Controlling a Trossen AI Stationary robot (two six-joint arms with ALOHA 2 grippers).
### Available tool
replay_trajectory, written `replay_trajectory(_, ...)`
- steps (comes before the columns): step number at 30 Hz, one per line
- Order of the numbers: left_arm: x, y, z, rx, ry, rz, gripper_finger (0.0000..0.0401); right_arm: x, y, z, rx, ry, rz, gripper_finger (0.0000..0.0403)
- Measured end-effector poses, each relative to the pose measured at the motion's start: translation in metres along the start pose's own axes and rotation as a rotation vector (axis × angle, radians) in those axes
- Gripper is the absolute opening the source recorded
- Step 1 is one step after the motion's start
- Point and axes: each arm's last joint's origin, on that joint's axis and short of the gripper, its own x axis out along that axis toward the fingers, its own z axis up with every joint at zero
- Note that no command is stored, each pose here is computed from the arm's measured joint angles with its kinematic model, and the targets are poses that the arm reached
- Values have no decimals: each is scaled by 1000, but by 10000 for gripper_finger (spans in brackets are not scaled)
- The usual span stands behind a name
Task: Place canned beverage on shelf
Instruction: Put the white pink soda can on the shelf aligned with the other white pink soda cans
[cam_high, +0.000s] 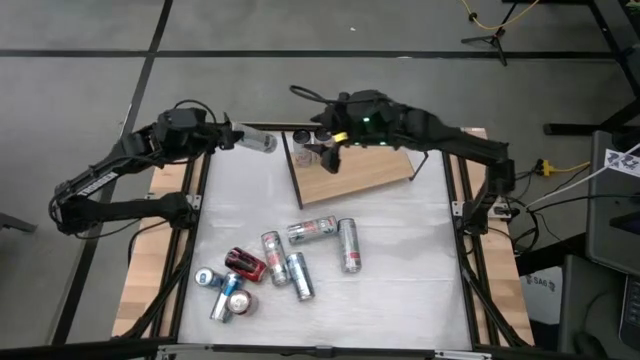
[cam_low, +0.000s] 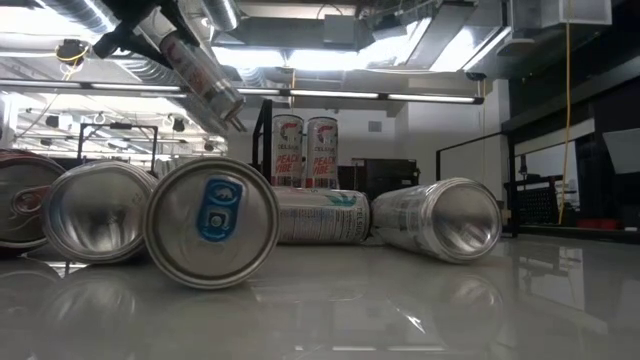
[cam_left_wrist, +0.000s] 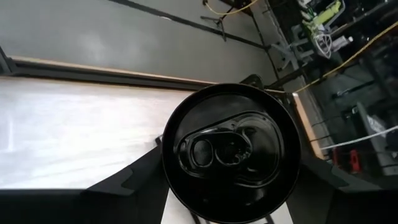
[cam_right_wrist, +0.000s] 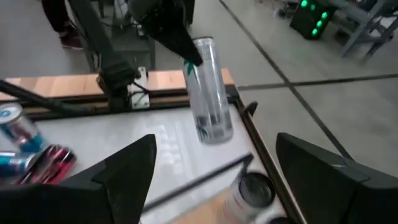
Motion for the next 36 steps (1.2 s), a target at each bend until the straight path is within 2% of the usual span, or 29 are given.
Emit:
replay_trajectory(3,0,0,0,-29,0,-1,238,24,5,-3,-43,-28,-28,325)
replay_trajectory(9,0,0,0,-110,-1,-2,238,71,23,-10,-197,-87,-193,325)
replay_trajectory(16,0,0,0,-201,3,-4,238,114,52,-23,-245,-157,-232,325)
replay_trajectory(19,0,-1,0,-257,2,-7,238,128,63,-29,-250,-182,-249,325)
replay_trajectory(27,0,-2,0,-420,26,-36,238,155,88,-45,-410,-197,-358,325)
replay_trajectory(30,0,-3,0,-456,47,-44,238,162,91,-50,-454,-186,-401,325)
replay_trajectory(36,1,-3,0,-485,48,-44,238,171,91,-58,-458,-159,-428,325)
